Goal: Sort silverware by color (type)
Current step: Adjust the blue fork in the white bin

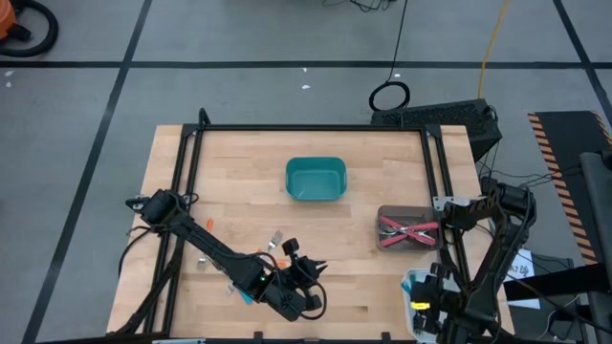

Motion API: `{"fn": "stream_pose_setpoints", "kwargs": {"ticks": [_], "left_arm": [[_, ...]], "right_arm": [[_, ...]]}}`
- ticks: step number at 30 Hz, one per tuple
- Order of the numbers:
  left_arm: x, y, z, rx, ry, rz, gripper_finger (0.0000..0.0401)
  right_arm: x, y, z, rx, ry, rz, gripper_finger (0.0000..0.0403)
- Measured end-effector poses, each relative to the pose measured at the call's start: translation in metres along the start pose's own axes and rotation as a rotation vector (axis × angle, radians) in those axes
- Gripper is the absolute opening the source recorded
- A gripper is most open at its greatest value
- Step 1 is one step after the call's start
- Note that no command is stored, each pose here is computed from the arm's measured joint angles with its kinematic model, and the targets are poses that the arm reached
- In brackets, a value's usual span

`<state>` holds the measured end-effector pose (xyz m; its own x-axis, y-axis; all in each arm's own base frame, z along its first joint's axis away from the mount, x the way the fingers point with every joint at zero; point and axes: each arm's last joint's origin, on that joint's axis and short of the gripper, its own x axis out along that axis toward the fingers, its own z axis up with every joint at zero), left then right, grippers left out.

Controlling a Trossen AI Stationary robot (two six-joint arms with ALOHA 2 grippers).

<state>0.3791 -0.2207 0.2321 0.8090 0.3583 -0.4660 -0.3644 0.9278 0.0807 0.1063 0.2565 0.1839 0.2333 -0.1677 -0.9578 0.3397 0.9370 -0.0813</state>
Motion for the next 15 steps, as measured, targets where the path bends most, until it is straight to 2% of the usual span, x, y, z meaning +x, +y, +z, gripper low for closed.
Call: {"fn": "stream_pose_setpoints", "kwargs": {"ticks": [5,12,15], "left_arm": [[0.0,0.0,0.0,0.0,0.0,0.0,0.0042],[0.0,0.0,0.0,0.0,0.0,0.0,0.0042],[0.0,0.0,0.0,-0.003,0.0,0.0,0.0042]], "right_arm": [[0.0,0.001,0.0,0.004,-0.009,0.008,0.0182],[-0.013,-0.003,0.004,0.04,-0.003,-0.052,0.0182],[-0.02,0.002,0.006,0.042,-0.047,-0.012,0.0182]]}}
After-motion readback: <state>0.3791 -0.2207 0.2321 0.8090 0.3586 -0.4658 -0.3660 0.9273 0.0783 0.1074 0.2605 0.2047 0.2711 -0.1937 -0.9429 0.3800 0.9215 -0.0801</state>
